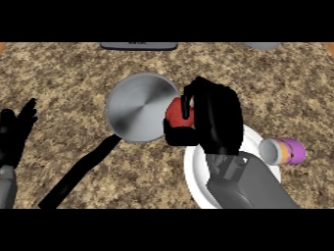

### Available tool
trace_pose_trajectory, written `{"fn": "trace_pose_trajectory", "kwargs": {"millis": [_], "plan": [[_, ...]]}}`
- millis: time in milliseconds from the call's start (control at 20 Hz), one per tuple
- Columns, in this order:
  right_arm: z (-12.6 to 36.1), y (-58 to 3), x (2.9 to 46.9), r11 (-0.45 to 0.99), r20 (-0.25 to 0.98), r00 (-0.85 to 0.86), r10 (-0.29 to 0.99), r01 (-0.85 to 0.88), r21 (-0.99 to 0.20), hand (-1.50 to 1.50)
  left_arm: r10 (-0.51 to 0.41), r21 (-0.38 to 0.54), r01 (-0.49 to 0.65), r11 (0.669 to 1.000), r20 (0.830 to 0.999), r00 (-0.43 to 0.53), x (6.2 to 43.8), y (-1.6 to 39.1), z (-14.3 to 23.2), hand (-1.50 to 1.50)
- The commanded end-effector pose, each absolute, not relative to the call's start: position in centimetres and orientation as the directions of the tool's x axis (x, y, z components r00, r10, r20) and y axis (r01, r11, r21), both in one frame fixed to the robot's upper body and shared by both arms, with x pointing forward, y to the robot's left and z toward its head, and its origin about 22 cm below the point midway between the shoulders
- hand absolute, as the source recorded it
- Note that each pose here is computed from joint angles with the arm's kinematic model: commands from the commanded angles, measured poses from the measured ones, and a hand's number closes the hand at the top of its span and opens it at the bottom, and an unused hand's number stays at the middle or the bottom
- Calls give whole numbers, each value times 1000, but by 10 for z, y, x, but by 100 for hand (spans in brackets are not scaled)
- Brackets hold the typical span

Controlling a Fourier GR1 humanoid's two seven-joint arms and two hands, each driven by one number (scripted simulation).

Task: Pick the bell pepper from the plate and place it in the pan

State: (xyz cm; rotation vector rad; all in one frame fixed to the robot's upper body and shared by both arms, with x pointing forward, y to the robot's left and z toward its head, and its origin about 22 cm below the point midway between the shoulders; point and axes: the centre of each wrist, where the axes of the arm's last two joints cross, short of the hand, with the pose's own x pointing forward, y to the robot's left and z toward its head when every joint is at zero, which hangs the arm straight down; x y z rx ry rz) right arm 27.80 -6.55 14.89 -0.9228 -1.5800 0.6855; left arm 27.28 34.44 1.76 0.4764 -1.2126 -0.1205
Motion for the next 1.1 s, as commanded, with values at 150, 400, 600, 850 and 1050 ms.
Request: {"fn": "trace_pose_trajectory", "kwargs": {"millis": [150,400,600,850,1050], "plan": [[136,-31,345,594,602,-11,798,183,-783,150,-351,422,-158,893,871,344,285,345,15,0],[86,-36,372,580,587,7,810,145,-802,150,-356,422,-150,894,872,336,293,329,33,0],[82,-34,391,593,602,41,798,130,-795,150,-364,423,-133,897,874,322,295,323,28,0],[56,-41,388,683,689,47,723,99,-724,150,-358,406,-105,908,881,308,297,328,23,0],[50,-53,396,743,745,99,660,61,-666,-150,-372,412,-98,906,885,279,301,319,35,0]]}}
